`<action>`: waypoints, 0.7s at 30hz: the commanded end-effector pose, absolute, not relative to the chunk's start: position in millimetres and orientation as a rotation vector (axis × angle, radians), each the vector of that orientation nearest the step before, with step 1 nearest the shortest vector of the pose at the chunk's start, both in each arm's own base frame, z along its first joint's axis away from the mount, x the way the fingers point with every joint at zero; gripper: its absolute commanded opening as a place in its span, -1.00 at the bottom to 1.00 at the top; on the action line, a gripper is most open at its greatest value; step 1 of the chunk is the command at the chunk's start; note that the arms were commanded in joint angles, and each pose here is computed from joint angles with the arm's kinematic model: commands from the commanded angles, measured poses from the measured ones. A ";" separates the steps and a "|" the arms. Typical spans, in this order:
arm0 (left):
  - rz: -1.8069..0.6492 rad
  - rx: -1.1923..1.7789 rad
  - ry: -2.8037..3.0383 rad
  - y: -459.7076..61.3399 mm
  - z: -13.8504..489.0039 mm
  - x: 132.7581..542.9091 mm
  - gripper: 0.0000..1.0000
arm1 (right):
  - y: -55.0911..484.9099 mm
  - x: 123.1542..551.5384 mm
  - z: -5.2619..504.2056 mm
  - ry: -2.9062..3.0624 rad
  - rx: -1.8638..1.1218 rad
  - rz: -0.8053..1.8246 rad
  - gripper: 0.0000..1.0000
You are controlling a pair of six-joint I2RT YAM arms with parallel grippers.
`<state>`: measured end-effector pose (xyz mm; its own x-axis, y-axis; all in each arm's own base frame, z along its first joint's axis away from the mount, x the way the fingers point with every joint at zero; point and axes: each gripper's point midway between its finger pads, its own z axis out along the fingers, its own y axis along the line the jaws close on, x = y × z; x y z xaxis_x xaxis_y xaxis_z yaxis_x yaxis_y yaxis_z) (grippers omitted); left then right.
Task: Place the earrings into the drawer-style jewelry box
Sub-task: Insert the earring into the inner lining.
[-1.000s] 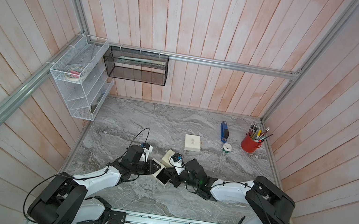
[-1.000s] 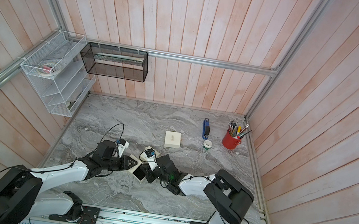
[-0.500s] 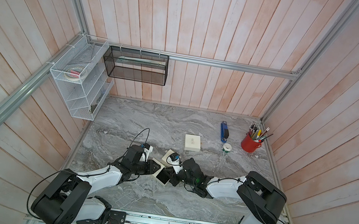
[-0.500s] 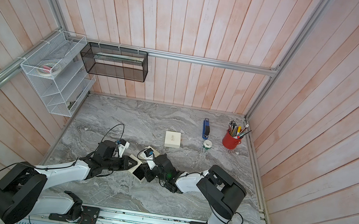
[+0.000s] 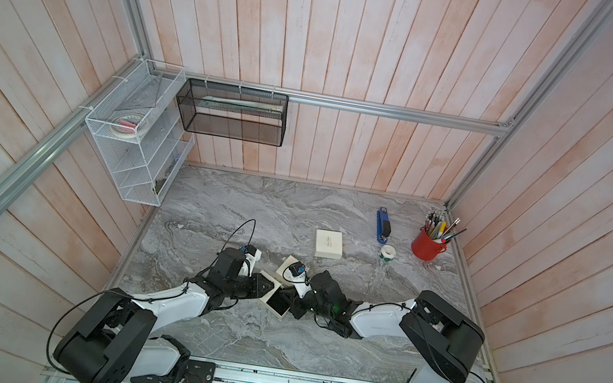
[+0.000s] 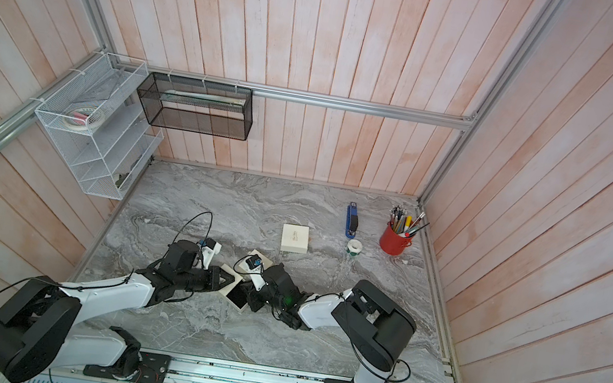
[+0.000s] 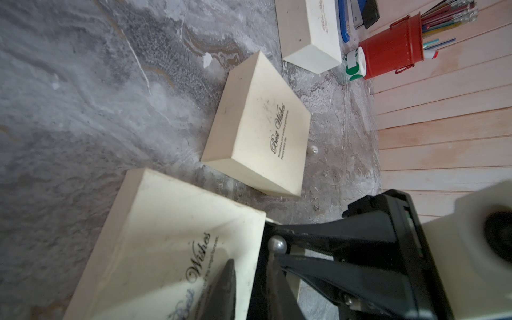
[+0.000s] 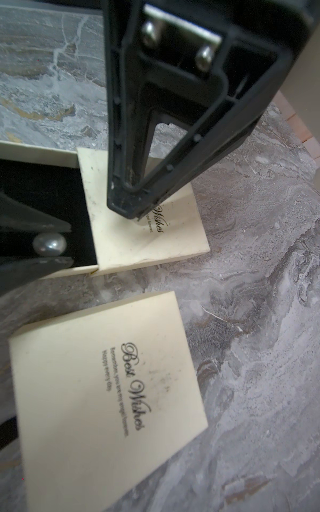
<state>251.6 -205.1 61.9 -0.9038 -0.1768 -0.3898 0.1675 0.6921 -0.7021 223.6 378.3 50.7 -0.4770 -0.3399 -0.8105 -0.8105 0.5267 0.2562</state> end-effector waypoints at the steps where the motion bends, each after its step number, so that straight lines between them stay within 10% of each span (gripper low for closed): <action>1: -1.052 -0.008 2.519 -200.8 49.7 247.6 -0.56 | 372.1 223.1 35.9 2.088 -0.957 0.799 -1.00; 21: -1.035 -0.009 2.538 -200.7 47.1 250.0 -0.60 | 366.1 204.6 23.0 2.096 -1.107 0.781 -1.00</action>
<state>254.9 -206.7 61.0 -0.9031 -0.1728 -0.3931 0.1722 0.6929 -0.7002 218.4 377.5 46.0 -0.4179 -0.4019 -0.8147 -0.8532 0.4818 0.1999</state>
